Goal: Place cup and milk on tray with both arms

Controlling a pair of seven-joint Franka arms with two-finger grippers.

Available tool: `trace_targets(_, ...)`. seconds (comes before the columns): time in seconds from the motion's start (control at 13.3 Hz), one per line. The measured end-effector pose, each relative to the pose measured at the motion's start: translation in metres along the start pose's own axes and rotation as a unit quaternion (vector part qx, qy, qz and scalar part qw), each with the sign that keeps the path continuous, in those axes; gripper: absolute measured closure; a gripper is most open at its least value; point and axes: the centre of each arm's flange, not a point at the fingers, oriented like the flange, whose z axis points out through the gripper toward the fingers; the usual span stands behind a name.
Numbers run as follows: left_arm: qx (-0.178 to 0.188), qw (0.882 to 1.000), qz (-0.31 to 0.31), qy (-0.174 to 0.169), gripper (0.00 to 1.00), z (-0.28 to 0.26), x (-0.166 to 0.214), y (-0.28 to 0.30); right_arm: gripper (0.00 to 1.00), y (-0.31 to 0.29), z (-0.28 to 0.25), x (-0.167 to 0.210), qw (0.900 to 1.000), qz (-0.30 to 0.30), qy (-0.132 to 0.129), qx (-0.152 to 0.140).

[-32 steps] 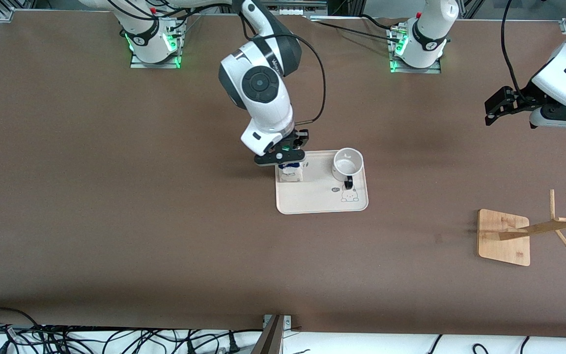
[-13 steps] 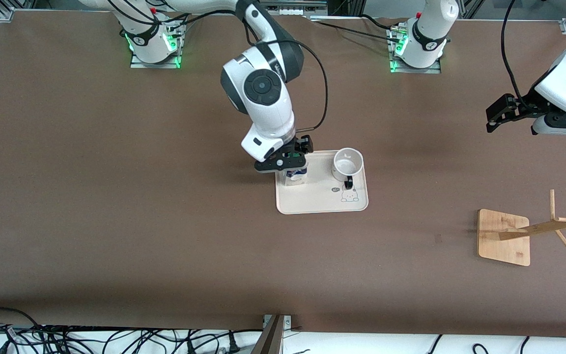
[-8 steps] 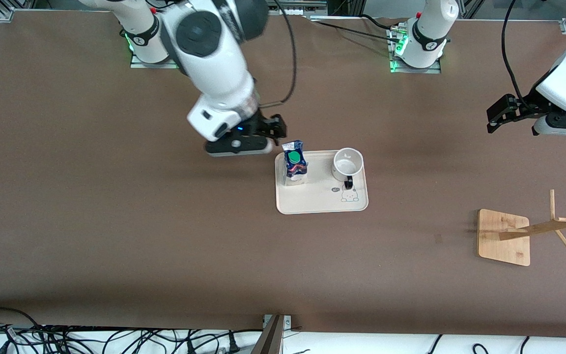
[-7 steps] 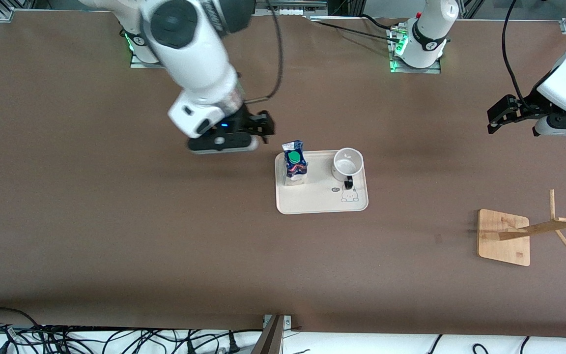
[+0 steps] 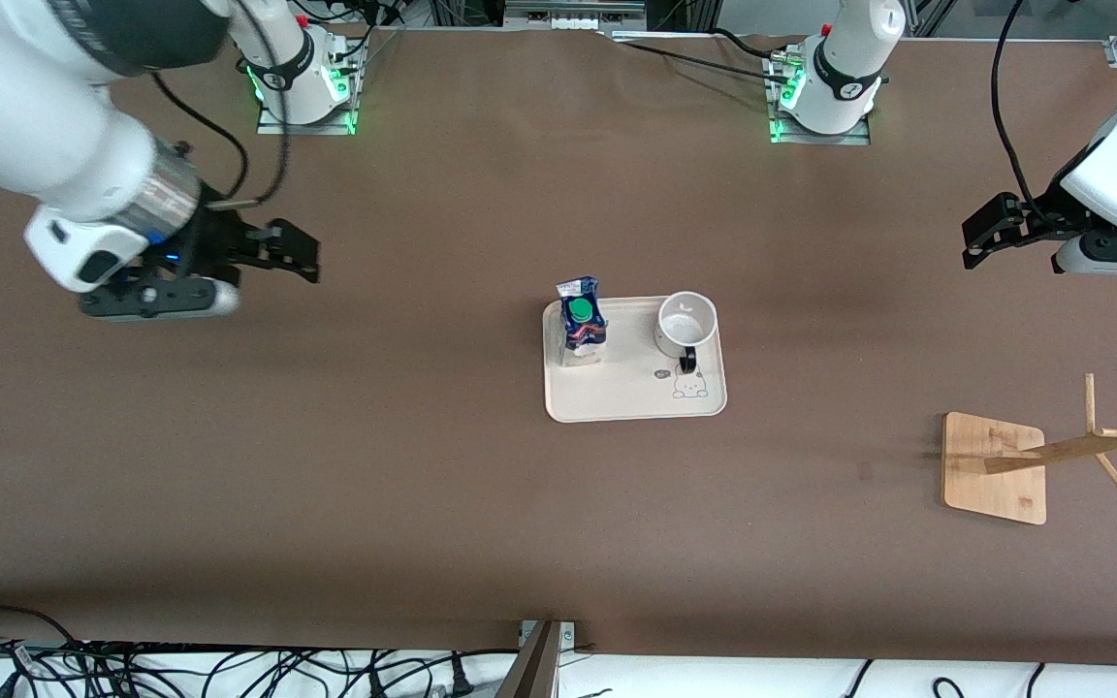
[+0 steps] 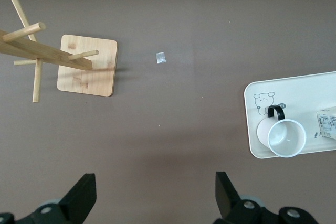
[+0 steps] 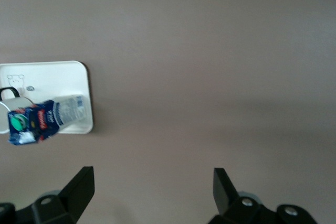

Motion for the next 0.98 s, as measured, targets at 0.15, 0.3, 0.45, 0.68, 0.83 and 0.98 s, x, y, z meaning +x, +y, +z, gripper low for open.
trace_targets(0.15, 0.0, 1.0, 0.0, 0.0, 0.0, 0.0, 0.0, 0.0, 0.0, 0.052, -0.016, -0.011, 1.0, -0.008, -0.014, 0.006)
trace_targets(0.3, 0.0, 1.0, 0.0, 0.0, 0.0, 0.0, 0.0, 0.0, 0.0, 0.085, -0.027, -0.018, 1.0, -0.014, -0.016, -0.003)
trace_targets(0.45, 0.0, 1.0, 0.0, -0.001, 0.0, 0.0, 0.0, 0.0, 0.0, 0.095, -0.031, -0.021, 1.0, -0.015, -0.017, -0.016)
trace_targets(0.68, 0.0, 1.0, 0.0, 0.0, 0.0, 0.0, 0.0, 0.0, 0.0, 0.1, -0.026, -0.02, 0.999, -0.028, -0.026, -0.034)
trace_targets(0.83, 0.0, 1.0, 0.0, 0.0, 0.0, 0.0, 0.0, 0.0, 0.0, 0.105, -0.03, -0.022, 0.998, -0.036, -0.025, -0.039)
trace_targets(0.98, 0.0, 1.0, 0.0, 0.0, 0.0, 0.0, 0.0, 0.0, 0.0, 0.11, -0.037, -0.029, 0.998, -0.043, -0.022, -0.046)
